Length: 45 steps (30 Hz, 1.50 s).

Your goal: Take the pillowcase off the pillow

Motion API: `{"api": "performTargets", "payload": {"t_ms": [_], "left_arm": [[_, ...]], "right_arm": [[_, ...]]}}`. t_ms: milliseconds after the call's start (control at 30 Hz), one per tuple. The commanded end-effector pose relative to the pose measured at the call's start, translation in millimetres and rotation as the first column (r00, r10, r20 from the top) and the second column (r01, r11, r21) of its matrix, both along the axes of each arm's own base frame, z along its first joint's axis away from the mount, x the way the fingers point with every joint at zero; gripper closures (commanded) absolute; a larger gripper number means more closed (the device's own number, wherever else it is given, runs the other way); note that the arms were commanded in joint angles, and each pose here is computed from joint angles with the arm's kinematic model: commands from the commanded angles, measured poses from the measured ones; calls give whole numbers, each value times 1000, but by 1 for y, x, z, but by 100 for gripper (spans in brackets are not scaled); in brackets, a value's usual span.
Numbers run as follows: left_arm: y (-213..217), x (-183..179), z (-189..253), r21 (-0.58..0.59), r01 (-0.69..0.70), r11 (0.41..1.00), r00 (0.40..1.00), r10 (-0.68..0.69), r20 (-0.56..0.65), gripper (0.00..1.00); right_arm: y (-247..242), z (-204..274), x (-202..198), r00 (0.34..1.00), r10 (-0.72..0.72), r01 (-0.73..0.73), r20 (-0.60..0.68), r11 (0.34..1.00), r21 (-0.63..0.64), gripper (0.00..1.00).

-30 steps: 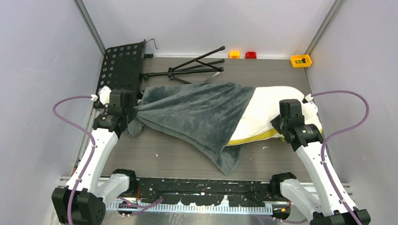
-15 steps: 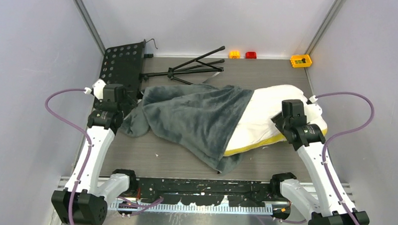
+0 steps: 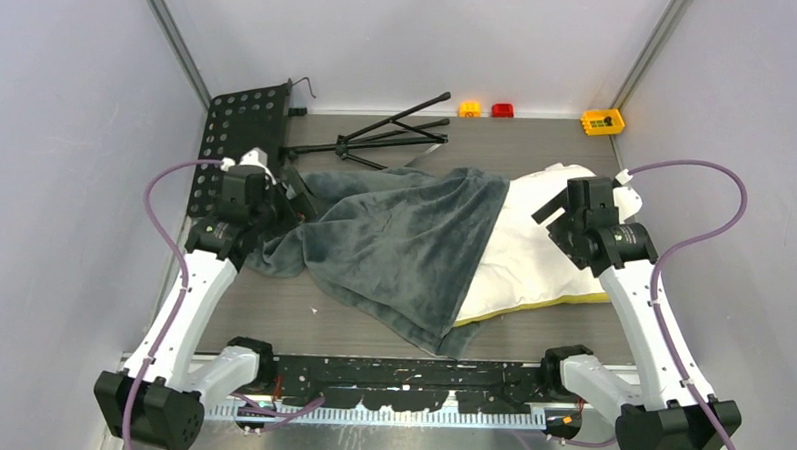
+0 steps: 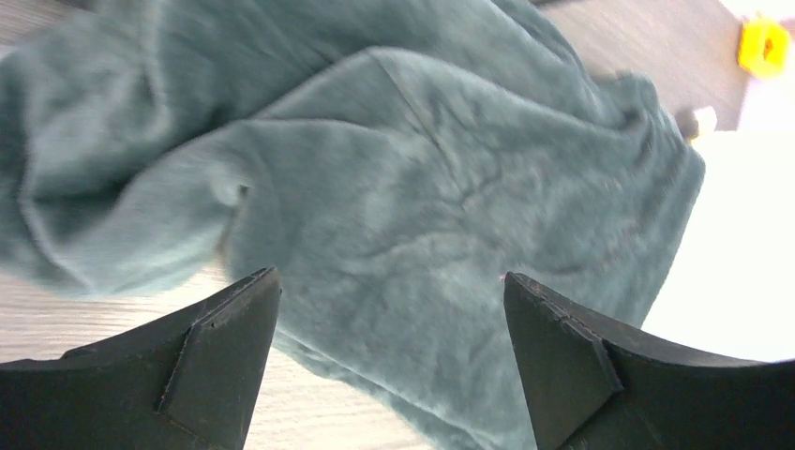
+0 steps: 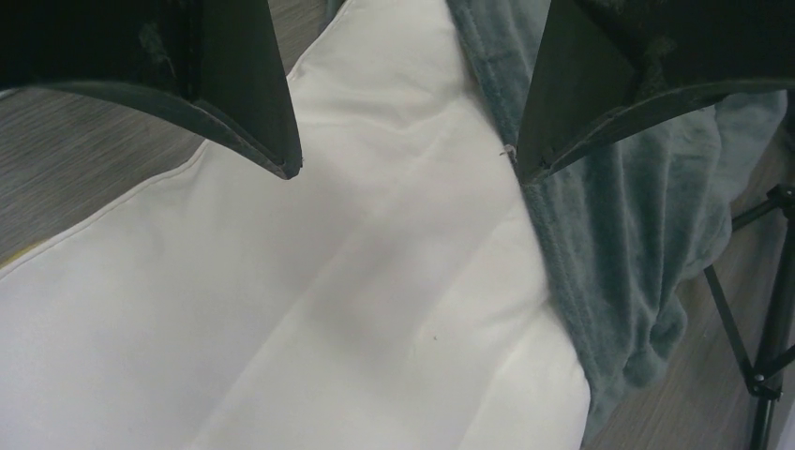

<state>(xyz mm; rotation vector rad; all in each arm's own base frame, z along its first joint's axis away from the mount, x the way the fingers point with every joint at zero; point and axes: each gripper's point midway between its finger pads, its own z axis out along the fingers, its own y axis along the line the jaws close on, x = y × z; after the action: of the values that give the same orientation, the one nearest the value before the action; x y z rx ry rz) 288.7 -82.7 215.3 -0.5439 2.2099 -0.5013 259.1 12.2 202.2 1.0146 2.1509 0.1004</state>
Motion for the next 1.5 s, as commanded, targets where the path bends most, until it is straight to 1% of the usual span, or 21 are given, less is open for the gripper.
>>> {"api": "performTargets", "payload": {"t_ms": [0, 33, 100, 200, 267, 367, 467, 667, 767, 900, 933, 967, 1000, 1033, 1067, 1133, 1200, 1300, 1367, 1467], "left_arm": [[-44, -9, -1, -65, 198, 978, 980, -196, 31, 9], [-51, -13, -5, -70, 210, 975, 978, -210, 18, 9], [-66, -23, -15, -85, 220, 972, 975, -223, -20, 11], [-100, -44, -35, -106, 262, 959, 963, -267, -38, 11], [-118, -56, -46, -119, 283, 952, 956, -290, -46, 11], [-125, -64, -59, -127, 294, 947, 949, -305, -77, 11], [-130, -67, -68, -100, 327, 940, 936, -337, -101, 11], [-134, -71, -92, -47, 374, 926, 906, -376, -196, 8], [-140, -75, -103, -76, 381, 921, 895, -388, -221, 7], [-149, -78, -114, -139, 374, 917, 888, -398, -232, 6], [-149, -78, -116, -147, 365, 919, 888, -391, -240, 6], [-150, -79, -119, -154, 355, 922, 889, -384, -250, 6], [-150, -80, -122, -165, 341, 926, 890, -374, -261, 6], [-149, -81, -128, -172, 314, 934, 893, -352, -280, 6], [-149, -82, -132, -182, 287, 940, 895, -331, -299, 6], [-149, -85, -139, -205, 223, 953, 900, -282, -332, 6], [-148, -87, -145, -189, 167, 968, 911, -225, -347, 6], [-130, -89, -149, -103, 33, 994, 925, -69, -375, 9], [-112, -91, -148, -18, -56, 998, 924, 45, -379, 12], [-87, -91, -131, 85, -122, 989, 938, 143, -316, 14]], "right_arm": [[8, 6, -7, 1000, 5, -3, -27, 999, 52, 11], [13, 5, -7, 999, 32, -29, -35, 997, 67, 11], [17, -4, -11, 997, 43, -37, -66, 995, 89, 11], [18, -25, -16, 994, 17, -5, -107, 994, 111, 10], [22, -39, -18, 993, 1, 17, -121, 989, 147, 10], [32, -62, -20, 990, -7, 37, -144, 976, 213, 10], [39, -83, -21, 986, -10, 53, -166, 965, 257, 10], [39, -120, -24, 966, -29, 95, -258, 965, 245, 10], [37, -142, -25, 955, -37, 107, -295, 969, 224, 10], [42, -162, -22, 949, -18, 98, -316, 965, 241, 10], [43, -164, -20, 949, -13, 95, -316, 965, 245, 19], [45, -165, -19, 950, -3, 85, -311, 964, 252, 45], [46, -164, -17, 954, 4, 77, -301, 963, 258, 77], [45, -163, -16, 955, -1, 80, -295, 963, 257, 97], [44, -161, -15, 957, -6, 82, -289, 964, 253, 99], [43, -154, -12, 964, -7, 75, -265, 966, 248, 100], [42, -148, -10, 971, -7, 68, -240, 967, 245, 100], [40, -137, -9, 981, -12, 60, -192, 968, 244, 100], [38, -131, -9, 986, -15, 55, -166, 970, 238, 100], [33, -123, -11, 990, -21, 51, -139, 975, 217, 100]]}}
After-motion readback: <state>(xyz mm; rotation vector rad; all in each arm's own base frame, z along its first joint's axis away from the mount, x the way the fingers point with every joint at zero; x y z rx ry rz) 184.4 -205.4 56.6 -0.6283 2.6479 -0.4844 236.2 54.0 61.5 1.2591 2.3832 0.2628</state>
